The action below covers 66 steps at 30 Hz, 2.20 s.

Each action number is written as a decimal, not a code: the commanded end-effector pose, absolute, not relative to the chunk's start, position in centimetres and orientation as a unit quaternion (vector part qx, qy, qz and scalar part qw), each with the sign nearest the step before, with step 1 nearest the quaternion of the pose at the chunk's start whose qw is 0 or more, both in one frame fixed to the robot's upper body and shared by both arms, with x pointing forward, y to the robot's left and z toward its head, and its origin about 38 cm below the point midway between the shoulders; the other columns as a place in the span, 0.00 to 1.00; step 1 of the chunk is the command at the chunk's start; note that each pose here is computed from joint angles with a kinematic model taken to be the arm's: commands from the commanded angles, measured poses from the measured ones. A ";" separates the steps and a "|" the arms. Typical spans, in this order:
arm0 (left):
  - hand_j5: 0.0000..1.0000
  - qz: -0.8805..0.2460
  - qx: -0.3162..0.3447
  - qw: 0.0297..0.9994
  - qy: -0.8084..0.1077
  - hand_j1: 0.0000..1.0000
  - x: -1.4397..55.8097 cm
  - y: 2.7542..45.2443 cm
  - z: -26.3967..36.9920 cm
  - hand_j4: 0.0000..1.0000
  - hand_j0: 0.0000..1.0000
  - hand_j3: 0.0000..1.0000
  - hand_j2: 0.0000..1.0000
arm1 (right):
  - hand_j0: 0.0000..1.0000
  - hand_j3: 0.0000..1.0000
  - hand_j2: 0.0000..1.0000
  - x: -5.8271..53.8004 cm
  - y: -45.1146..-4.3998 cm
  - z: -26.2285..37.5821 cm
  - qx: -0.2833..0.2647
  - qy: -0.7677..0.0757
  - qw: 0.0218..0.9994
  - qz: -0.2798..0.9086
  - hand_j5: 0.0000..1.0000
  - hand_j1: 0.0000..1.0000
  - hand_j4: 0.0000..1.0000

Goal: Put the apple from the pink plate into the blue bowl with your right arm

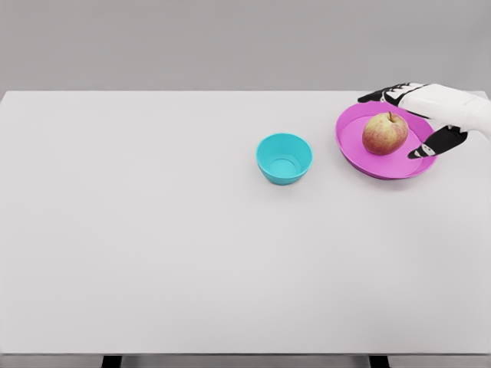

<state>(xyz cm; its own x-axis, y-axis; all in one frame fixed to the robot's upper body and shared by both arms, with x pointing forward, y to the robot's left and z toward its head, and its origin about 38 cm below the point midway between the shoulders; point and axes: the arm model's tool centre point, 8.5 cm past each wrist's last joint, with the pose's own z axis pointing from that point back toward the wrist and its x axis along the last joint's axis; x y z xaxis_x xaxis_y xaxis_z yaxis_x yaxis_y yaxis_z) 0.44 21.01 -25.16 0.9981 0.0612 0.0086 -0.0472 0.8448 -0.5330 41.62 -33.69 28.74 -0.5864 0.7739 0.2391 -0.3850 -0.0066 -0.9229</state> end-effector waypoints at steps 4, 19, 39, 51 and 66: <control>1.00 0.029 -0.277 0.960 -0.012 1.00 0.4 21.0 -25.2 1.00 1.00 1.00 1.00 | 1.00 1.00 1.00 44.3 -36.6 26.2 -0.207 -0.532 0.469 0.674 1.00 1.00 1.00; 1.00 0.029 -0.277 0.960 -0.012 1.00 0.4 21.0 -25.2 1.00 1.00 1.00 1.00 | 1.00 1.00 1.00 49.8 -35.7 20.9 -0.177 -0.488 0.468 0.716 1.00 1.00 1.00; 1.00 0.029 -0.277 0.960 -0.012 1.00 0.4 21.0 -25.2 1.00 1.00 1.00 1.00 | 1.00 1.00 1.00 52.3 -37.2 18.8 -0.171 -0.463 0.490 0.719 1.00 1.00 1.00; 1.00 0.029 -0.277 0.960 -0.012 1.00 0.4 21.0 -25.2 1.00 1.00 1.00 1.00 | 1.00 1.00 1.00 53.5 -35.3 18.2 -0.169 -0.454 0.487 0.727 1.00 1.00 1.00; 1.00 0.029 -0.277 0.960 -0.013 1.00 0.5 21.0 -25.2 1.00 1.00 1.00 1.00 | 0.56 0.56 0.56 53.2 -35.9 17.6 -0.172 -0.439 0.481 0.739 0.56 0.56 0.56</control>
<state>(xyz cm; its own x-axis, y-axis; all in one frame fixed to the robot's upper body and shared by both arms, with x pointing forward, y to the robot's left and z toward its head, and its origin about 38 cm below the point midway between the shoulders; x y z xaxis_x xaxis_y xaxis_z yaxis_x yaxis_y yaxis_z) 0.44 21.02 -25.16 0.9981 0.0613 0.0087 -0.0472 0.8448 -0.5329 53.38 -35.98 18.24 -0.4590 0.8649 0.2032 -0.5544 -0.1001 -0.8262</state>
